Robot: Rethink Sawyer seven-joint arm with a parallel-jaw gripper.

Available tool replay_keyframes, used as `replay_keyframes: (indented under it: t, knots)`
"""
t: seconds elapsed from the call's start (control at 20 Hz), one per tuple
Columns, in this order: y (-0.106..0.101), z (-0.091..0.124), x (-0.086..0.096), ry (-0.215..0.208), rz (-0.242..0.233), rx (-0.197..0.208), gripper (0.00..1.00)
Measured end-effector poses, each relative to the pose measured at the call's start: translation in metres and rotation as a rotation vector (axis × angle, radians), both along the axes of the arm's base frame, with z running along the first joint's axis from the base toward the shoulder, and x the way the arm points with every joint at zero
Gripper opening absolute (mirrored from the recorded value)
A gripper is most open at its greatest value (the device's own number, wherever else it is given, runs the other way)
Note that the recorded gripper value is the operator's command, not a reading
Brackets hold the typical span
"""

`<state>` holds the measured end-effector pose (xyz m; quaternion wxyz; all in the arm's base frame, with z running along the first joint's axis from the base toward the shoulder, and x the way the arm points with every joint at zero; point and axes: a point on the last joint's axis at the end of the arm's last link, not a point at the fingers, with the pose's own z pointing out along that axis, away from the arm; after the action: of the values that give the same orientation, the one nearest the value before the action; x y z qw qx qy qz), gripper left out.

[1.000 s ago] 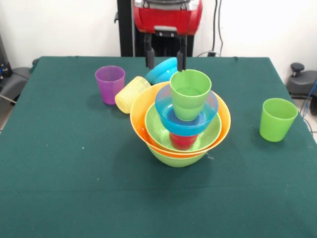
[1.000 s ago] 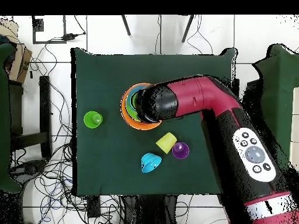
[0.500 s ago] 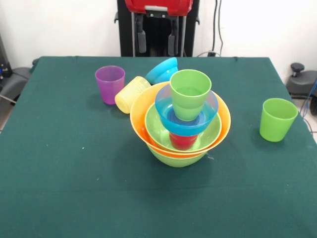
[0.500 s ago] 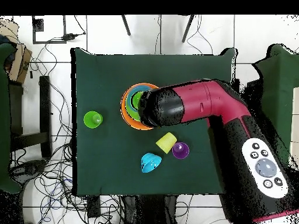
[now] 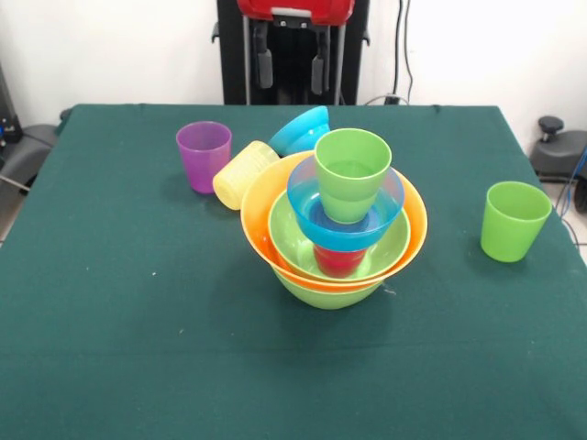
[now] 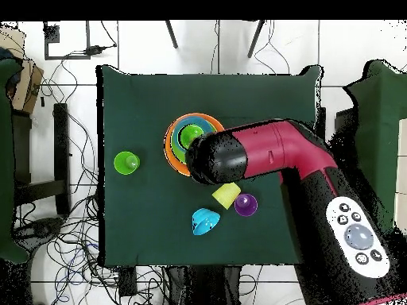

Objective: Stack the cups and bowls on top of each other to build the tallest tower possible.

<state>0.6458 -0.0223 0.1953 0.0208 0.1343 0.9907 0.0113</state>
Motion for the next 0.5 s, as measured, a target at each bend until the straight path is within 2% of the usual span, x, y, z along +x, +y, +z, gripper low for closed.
replay_keyframes:
  t: [0.25, 0.5]
  knots:
    - [0.015, -0.002, -0.013, 0.013, 0.032, -0.006, 1.00]
    - [0.043, -0.005, -0.021, 0.005, 0.080, -0.006, 1.00]
